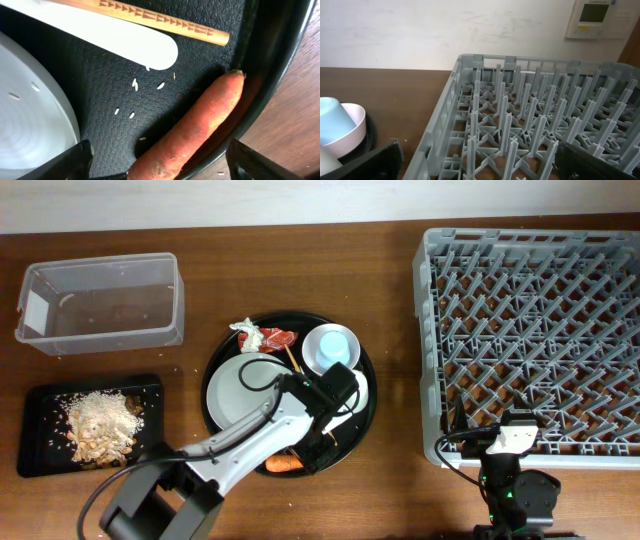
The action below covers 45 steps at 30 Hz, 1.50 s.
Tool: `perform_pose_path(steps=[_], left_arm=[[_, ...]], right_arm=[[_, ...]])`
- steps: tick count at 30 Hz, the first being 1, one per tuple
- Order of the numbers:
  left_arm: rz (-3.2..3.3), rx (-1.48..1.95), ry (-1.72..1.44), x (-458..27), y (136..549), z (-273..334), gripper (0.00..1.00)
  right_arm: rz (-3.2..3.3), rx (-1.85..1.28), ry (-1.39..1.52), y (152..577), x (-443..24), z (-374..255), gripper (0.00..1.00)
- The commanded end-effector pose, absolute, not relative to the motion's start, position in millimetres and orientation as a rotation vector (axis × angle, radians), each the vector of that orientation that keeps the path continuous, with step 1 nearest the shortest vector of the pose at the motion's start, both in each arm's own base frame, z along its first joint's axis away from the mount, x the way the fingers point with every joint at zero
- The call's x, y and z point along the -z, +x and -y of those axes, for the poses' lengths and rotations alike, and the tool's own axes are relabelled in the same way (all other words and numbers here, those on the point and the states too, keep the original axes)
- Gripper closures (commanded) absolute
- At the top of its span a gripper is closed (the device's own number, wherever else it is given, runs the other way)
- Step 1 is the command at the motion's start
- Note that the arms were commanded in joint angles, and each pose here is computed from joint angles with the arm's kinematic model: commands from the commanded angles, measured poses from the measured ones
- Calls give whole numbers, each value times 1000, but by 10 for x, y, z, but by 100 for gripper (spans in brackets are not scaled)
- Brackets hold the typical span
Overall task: Sort waste into correct bins and load items into the dishwasher rack
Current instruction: 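Reach the left gripper to the carrot on the round tray and grasp it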
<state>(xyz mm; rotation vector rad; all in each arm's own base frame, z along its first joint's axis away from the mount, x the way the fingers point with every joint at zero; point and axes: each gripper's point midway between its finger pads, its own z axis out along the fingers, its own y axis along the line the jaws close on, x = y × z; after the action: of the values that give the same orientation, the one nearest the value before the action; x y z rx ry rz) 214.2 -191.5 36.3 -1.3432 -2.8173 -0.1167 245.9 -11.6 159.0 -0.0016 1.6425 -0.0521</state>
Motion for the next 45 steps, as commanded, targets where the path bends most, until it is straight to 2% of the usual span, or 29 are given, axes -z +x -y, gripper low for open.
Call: perform_pose_path(steps=[1, 10, 21, 22, 24, 27, 30, 33, 37, 42, 44, 45], left_arm=[[2760, 157, -1344, -234, 2046, 1801, 16], [2780, 108, -1351, -179, 2053, 1869, 22], [2799, 58, -1358, -32, 2021, 1895, 23], [2805, 55, -1360, -32, 2032, 1906, 25], [2812, 50, -1364, -31, 2046, 1921, 40], [2826, 43, -1370, -30, 2074, 1948, 41], [2830, 41, -1372, -30, 2082, 1955, 49], [2830, 96, -1372, -34, 2105, 1898, 53], [2824, 209, -1372, -46, 2148, 1776, 53], [2824, 210, -1373, -46, 2148, 1775, 68], [2824, 210, -1373, -46, 2148, 1775, 77], [2825, 209, -1372, -50, 2152, 1779, 77]], right_arm=[[-1645, 66, 2, 2457, -1569, 140, 1], [-1645, 66, 2, 2457, -1569, 140, 1], [-1645, 66, 2, 2457, -1569, 140, 1], [-1645, 66, 2, 2457, -1569, 140, 1], [-1645, 66, 2, 2457, -1569, 140, 1], [-1645, 66, 2, 2457, -1569, 140, 1], [-1645, 66, 2, 2457, -1569, 140, 1], [-1645, 66, 2, 2457, -1569, 140, 1], [-1645, 66, 2, 2457, -1568, 140, 1], [-1645, 66, 2, 2457, -1569, 140, 1], [-1645, 66, 2, 2457, -1569, 140, 1], [-1645, 66, 2, 2457, -1569, 140, 1]])
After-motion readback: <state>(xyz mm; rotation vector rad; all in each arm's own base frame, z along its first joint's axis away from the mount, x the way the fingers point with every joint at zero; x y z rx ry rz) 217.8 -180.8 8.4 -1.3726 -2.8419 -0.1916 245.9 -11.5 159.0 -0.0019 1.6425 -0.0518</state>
